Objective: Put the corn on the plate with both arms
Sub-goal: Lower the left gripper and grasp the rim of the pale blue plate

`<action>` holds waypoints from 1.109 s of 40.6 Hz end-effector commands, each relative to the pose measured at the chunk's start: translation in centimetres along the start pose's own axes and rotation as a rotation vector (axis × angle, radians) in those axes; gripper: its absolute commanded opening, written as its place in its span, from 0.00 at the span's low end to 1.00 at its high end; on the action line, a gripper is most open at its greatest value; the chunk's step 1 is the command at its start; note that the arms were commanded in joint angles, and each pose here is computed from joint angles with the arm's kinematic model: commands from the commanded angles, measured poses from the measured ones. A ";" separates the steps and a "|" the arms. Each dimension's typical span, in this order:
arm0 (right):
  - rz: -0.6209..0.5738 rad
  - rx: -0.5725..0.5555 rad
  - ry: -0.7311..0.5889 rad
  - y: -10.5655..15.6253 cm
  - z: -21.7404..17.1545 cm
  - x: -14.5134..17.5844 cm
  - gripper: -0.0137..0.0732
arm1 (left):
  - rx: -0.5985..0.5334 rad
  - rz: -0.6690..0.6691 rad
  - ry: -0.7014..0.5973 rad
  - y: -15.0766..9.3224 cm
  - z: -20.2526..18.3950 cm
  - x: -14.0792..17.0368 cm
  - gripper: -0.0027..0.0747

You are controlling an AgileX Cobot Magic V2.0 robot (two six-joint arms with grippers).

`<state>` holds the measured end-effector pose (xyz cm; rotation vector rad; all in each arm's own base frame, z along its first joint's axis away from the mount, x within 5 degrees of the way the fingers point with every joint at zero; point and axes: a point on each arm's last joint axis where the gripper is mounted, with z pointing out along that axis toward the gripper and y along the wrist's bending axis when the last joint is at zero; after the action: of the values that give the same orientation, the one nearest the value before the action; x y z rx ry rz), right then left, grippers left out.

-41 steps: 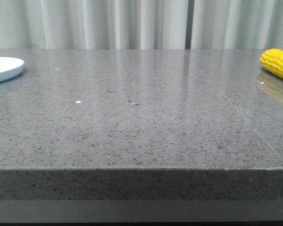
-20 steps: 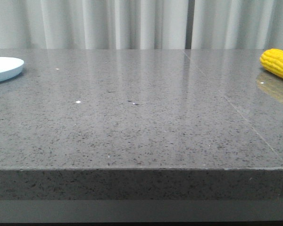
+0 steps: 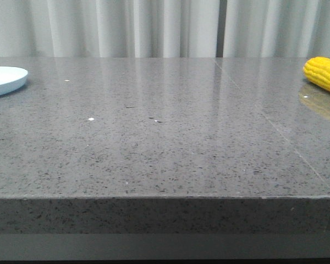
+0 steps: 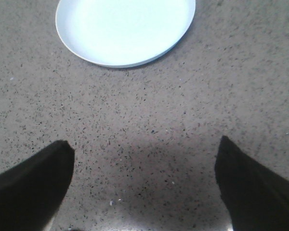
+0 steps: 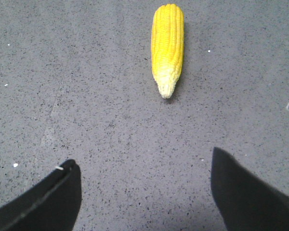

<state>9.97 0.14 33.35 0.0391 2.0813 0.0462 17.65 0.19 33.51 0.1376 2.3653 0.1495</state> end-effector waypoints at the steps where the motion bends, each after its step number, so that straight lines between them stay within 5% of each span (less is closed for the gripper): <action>1: -0.012 0.001 -0.100 0.0 -0.4 -1.6 0.83 | -0.034 -0.003 -0.005 0.8 1.0 -2.5 0.79; 10: -0.012 0.001 -0.100 0.0 -0.4 -1.6 0.83 | -0.055 -0.175 0.112 4.3 4.7 -5.0 0.79; 23: -0.012 0.001 -0.100 0.0 -0.4 -1.6 0.83 | 0.055 -0.385 0.063 9.8 9.1 -7.6 0.79; 45: -0.012 0.001 -0.100 0.0 -0.4 -1.6 0.83 | 0.096 -0.421 0.129 12.3 17.2 -10.3 0.79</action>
<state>9.97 0.14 33.36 0.0391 2.0808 0.0462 37.06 12.16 27.58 -0.3425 2.5710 -0.1608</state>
